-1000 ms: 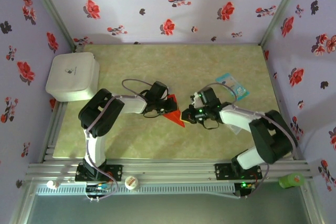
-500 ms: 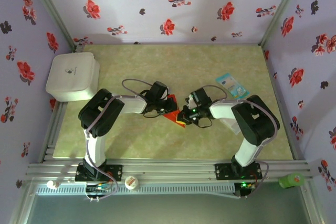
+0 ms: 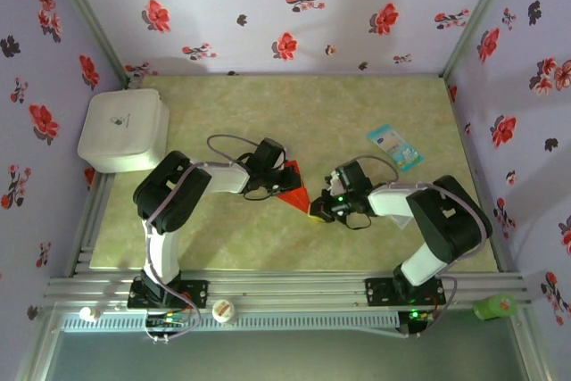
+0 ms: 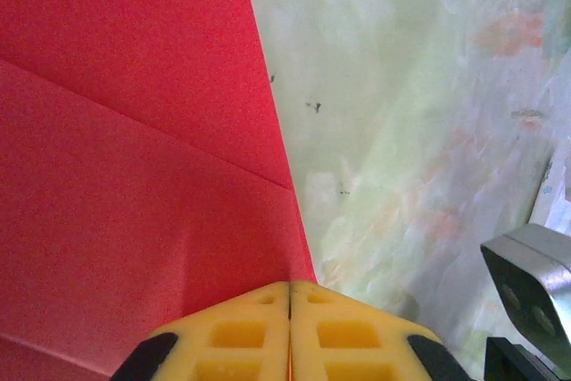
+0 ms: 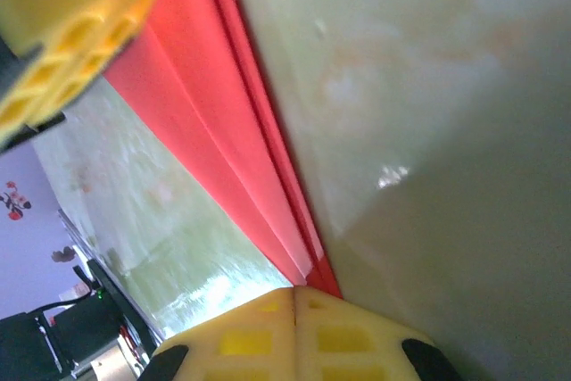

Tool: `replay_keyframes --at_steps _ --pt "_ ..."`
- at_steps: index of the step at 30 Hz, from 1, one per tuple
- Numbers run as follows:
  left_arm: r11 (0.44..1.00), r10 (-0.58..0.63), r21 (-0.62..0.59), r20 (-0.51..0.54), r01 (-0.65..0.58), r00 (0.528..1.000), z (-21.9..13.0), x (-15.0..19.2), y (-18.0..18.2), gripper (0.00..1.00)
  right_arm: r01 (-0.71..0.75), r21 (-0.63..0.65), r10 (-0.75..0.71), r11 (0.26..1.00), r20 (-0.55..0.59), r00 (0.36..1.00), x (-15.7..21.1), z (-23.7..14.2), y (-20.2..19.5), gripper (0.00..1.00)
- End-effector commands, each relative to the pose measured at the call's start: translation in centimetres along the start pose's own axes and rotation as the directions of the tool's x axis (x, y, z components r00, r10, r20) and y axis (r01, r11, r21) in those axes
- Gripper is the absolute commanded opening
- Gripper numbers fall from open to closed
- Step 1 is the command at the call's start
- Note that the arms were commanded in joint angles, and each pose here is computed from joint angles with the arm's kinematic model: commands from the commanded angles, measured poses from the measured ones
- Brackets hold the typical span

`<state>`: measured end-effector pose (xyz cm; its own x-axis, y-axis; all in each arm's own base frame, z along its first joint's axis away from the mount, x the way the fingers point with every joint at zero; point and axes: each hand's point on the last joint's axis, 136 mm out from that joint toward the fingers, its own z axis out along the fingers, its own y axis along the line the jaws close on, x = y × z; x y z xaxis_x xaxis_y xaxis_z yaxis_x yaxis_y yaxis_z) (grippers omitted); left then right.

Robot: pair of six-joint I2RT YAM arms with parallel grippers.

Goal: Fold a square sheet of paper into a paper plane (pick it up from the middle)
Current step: Fourth fold the wing at the center of the table.

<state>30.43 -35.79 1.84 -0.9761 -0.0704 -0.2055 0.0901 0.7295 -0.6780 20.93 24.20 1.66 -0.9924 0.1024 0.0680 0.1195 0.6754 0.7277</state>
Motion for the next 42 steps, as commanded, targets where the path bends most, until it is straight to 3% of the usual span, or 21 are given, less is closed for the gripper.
replay_keyframes --at_steps 1,6,15,22,29,31,33,42 --pt "0.977 -0.085 -0.201 -0.038 0.076 0.996 0.4 2.2 6.7 0.09 -0.052 0.108 0.056 0.993 -0.033 0.998 1.8 -1.1 -2.8 0.05" --pt "0.978 -0.081 -0.193 -0.037 0.072 0.996 0.3 2.1 6.4 0.09 0.016 -0.026 -0.014 1.0 0.074 0.997 -0.5 -3.2 2.2 0.07" --pt "0.982 -0.069 -0.18 -0.028 0.063 0.997 0.2 1.8 5.9 0.1 -0.004 -0.104 0.009 0.995 0.052 0.999 -3.8 -0.1 4.7 0.05" --pt "0.986 -0.063 -0.158 -0.03 0.058 0.998 0.3 1.7 5.4 0.1 -0.046 -0.027 0.047 0.999 0.04 0.998 -4.6 1.5 2.4 0.05" --pt "0.995 -0.005 -0.1 -0.028 0.002 1.0 -1.0 -0.2 1.7 0.13 -0.111 0.142 0.111 0.984 0.009 0.994 -1.6 2.4 -4.3 0.0" --pt "0.996 0.009 -0.083 -0.005 -0.01 1.0 -1.9 -0.8 0.6 0.15 -0.116 0.143 0.118 0.983 -0.005 0.993 -1.2 2.6 -4.7 0.0" --pt "0.999 0.009 -0.046 0.002 -0.009 1.0 -2.4 -0.6 -0.4 0.1 -0.118 0.143 0.119 0.983 -0.001 0.993 -1.2 2.6 -4.8 0.0" --pt "1.0 -0.03 -0.004 -0.067 0.03 0.997 -1.0 3.5 -1.3 0.0 -0.111 0.14 0.111 0.984 0.009 0.994 -1.8 2.5 -4.2 0.0"
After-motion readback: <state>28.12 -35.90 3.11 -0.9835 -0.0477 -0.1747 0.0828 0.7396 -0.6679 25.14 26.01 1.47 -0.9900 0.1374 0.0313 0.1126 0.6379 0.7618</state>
